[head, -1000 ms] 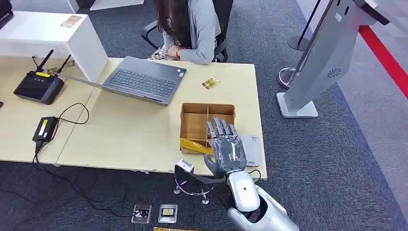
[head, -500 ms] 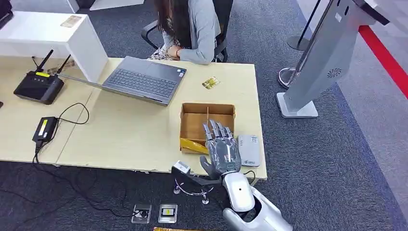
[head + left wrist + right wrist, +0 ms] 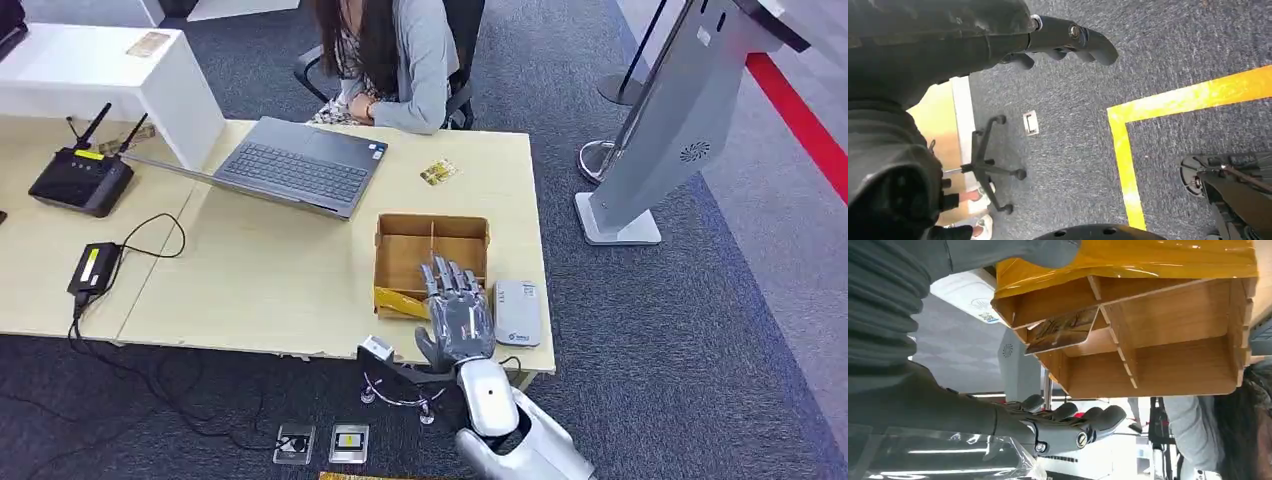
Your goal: Pass the card to the sensor for recognition and then transmit it.
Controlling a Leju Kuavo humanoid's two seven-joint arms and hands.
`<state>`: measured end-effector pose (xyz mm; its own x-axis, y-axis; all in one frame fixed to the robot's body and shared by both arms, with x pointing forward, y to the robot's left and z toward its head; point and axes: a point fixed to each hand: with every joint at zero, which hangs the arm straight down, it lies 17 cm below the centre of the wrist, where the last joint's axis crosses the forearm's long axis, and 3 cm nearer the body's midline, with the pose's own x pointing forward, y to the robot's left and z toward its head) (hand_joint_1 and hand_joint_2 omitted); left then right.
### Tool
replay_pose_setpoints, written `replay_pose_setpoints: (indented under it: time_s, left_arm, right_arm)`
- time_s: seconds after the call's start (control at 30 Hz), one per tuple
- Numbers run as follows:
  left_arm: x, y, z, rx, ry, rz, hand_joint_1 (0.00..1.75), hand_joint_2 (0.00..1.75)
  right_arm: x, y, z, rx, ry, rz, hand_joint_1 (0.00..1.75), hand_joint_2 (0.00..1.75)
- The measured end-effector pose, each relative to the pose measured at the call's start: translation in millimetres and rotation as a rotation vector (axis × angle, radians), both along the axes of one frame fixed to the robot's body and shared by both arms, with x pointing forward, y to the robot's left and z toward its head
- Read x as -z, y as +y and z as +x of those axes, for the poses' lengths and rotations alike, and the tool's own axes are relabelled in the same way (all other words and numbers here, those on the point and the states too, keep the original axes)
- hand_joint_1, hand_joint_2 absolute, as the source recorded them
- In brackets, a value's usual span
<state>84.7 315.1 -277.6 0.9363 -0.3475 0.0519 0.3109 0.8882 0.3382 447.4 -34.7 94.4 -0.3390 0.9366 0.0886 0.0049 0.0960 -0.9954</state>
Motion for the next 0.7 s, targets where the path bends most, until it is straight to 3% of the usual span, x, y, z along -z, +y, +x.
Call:
replay_pose_setpoints:
  time_s: [0.7]
  left_arm:
    - [-0.1,2.4,0.1,0.006,0.000,0.004,0.00,0.00]
  right_arm:
    - [16.9,-19.1,30.2,0.054,-0.015,-0.054,0.00,1.75]
